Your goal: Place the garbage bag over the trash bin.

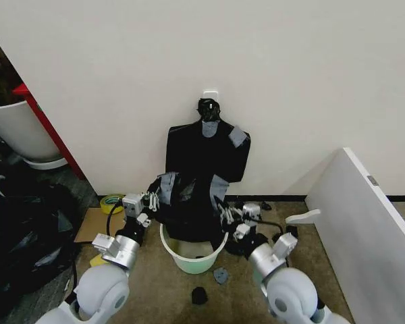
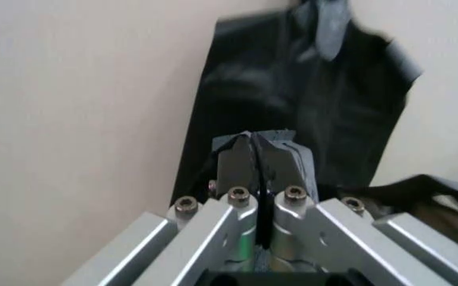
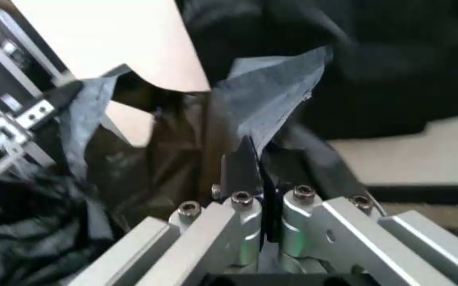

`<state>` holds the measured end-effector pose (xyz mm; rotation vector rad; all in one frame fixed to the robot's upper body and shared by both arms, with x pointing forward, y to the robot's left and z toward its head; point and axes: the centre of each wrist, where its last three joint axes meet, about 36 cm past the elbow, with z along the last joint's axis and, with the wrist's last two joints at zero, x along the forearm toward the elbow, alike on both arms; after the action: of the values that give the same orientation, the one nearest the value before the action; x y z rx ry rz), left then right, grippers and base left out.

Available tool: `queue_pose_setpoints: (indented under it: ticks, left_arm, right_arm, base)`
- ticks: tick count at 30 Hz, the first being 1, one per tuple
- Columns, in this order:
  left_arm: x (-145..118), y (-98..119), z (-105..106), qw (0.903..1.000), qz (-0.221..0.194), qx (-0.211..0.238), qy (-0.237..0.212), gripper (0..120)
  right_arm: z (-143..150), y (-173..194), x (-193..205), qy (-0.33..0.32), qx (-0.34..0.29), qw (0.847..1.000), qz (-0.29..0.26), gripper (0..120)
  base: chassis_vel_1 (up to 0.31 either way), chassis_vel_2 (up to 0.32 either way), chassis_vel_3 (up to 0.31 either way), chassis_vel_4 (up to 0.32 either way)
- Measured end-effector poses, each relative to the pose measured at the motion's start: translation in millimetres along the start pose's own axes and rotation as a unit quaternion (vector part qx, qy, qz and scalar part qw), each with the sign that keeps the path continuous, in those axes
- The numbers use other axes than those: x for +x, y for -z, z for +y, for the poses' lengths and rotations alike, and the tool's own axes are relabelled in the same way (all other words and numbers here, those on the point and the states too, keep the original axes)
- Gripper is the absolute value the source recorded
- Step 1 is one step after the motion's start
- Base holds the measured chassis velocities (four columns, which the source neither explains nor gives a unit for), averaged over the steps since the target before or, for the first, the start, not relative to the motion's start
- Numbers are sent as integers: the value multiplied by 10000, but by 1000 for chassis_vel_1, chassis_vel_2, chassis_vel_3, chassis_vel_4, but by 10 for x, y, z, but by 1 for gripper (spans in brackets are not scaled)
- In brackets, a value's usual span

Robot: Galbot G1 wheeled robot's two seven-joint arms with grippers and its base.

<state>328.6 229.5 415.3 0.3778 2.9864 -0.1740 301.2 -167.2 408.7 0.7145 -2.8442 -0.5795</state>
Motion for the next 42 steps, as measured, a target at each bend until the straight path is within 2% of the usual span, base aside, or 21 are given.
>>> queue_pose_setpoints:
  ticks: [7,13,17,21,27,34,42]
  left_arm:
    - [96,-266,-32,9994,254,6,254,0]
    - [116,-386,-167,9993,362,54,48,0]
    - [253,-400,-257,9981,568,62,-212,0]
    - [389,-442,-212,9972,710,-61,-238,0]
    - [474,-522,-131,9964,823,-165,75,0]
    - [721,-583,-75,9912,1240,-261,377,0]
    - [982,-602,-41,9856,1626,-254,383,0]
  right_arm:
    - [-22,-227,98,-340,93,9992,191,0]
    - [7,-284,71,-559,158,9979,276,0]
    - [79,-282,183,-758,206,9949,624,0]
    - [98,-316,306,-848,278,9933,738,0]
    - [67,-364,288,-1121,348,9903,737,0]
    - [79,-553,277,-1409,526,9810,1226,0]
    - [140,-619,331,-1426,561,9764,1520,0]
  base:
    - [0,0,0,0]
    - [0,0,0,0]
    - [0,0,0,0]
    - [0,0,0,0]
    - [0,0,0,0]
    - [0,0,0,0]
    - [0,0,0,0]
